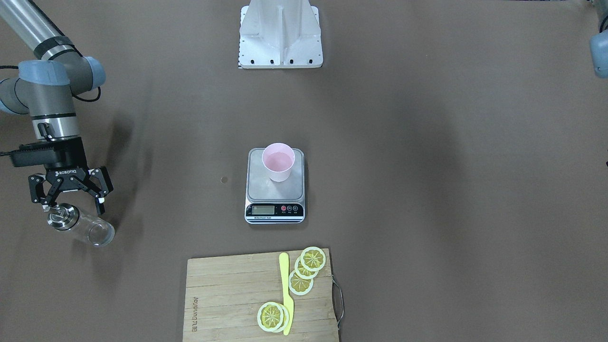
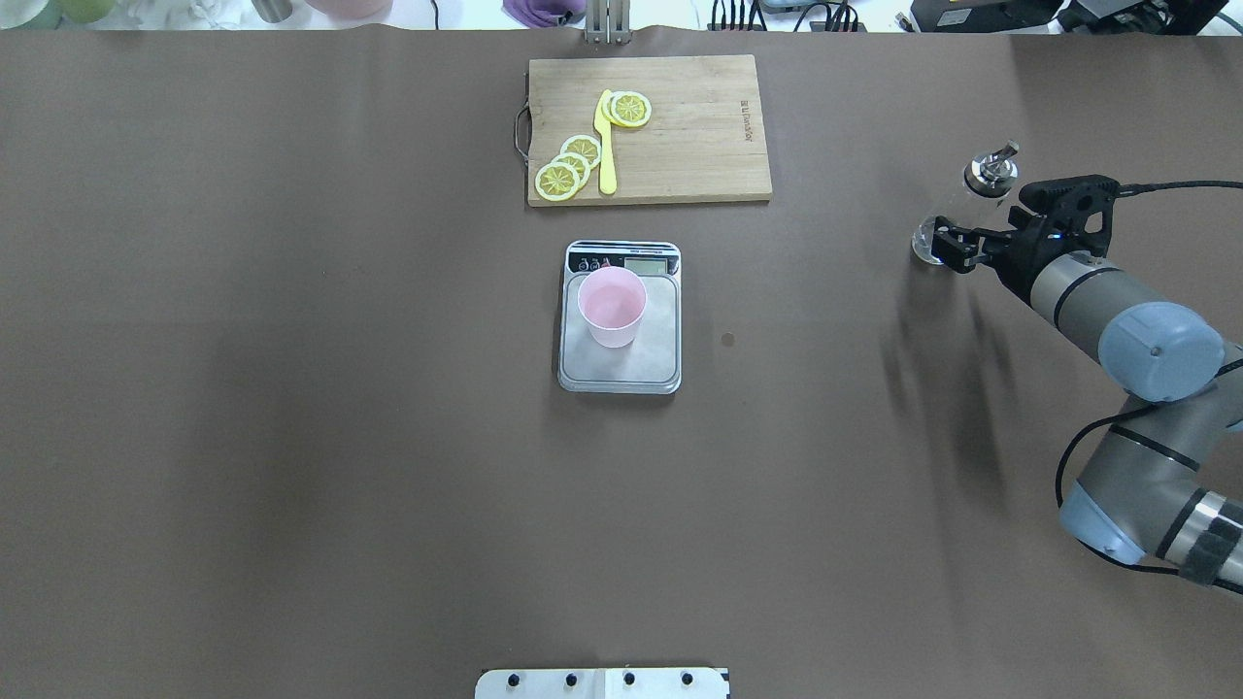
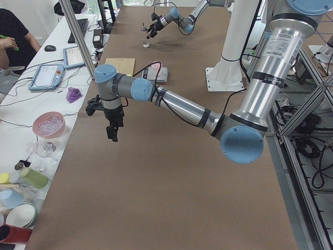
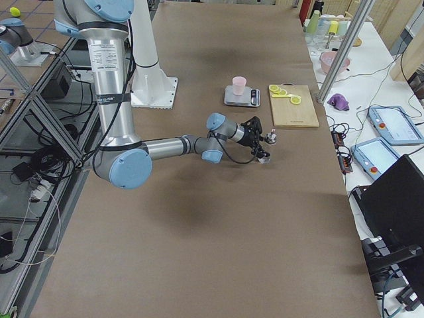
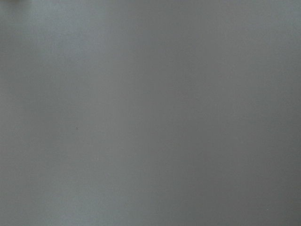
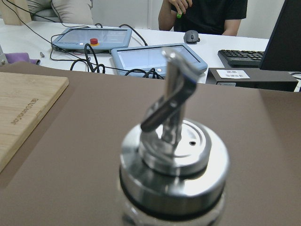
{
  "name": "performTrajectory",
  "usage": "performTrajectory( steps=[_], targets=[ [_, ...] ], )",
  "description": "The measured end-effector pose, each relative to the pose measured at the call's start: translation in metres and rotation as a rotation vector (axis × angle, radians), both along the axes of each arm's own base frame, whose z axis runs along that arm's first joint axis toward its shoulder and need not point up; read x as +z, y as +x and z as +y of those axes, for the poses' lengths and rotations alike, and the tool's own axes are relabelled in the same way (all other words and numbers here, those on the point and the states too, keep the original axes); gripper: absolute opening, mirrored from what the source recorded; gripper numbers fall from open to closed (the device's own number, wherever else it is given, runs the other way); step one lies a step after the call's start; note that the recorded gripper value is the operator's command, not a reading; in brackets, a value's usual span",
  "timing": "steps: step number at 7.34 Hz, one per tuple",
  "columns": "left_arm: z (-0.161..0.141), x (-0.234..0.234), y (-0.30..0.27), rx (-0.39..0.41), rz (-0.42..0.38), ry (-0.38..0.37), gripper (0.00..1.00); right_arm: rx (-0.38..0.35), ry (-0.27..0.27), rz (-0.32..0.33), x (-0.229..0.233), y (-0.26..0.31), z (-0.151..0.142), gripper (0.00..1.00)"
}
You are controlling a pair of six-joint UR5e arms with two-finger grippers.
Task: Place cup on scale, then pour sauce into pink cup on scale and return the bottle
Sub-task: 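Open the right gripper and lift it away from the bottle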
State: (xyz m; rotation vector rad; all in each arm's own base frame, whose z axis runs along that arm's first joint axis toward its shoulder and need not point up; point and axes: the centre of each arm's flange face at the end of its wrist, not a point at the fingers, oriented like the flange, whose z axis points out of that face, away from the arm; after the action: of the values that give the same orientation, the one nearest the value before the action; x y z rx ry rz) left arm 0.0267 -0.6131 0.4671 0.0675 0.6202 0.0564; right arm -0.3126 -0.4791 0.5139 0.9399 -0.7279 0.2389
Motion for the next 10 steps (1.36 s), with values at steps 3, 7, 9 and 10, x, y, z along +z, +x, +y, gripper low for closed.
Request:
performTrajectory(
  steps=[3, 7, 9, 10],
  targets=[
    [0.001, 0.001, 0.0, 0.0, 0.0, 0.0, 0.99, -0.033, -0.015, -0.032, -0.02, 0.045, 0.049, 0.99],
    [0.002, 0.001, 0.0, 0.0, 0.0, 0.0, 0.99, -0.123, -0.084, -0.031, -0.112, 0.128, 0.094, 0.99],
    [0.002, 0.0, 0.0, 0.0, 0.0, 0.001, 0.99, -0.207, -0.149, -0.055, -0.128, 0.198, 0.044, 0.99],
    [0.001, -0.001, 0.0, -0.001, 0.0, 0.002, 0.99, -0.241, -0.174, -0.044, -0.132, 0.225, 0.015, 0.99]
  ],
)
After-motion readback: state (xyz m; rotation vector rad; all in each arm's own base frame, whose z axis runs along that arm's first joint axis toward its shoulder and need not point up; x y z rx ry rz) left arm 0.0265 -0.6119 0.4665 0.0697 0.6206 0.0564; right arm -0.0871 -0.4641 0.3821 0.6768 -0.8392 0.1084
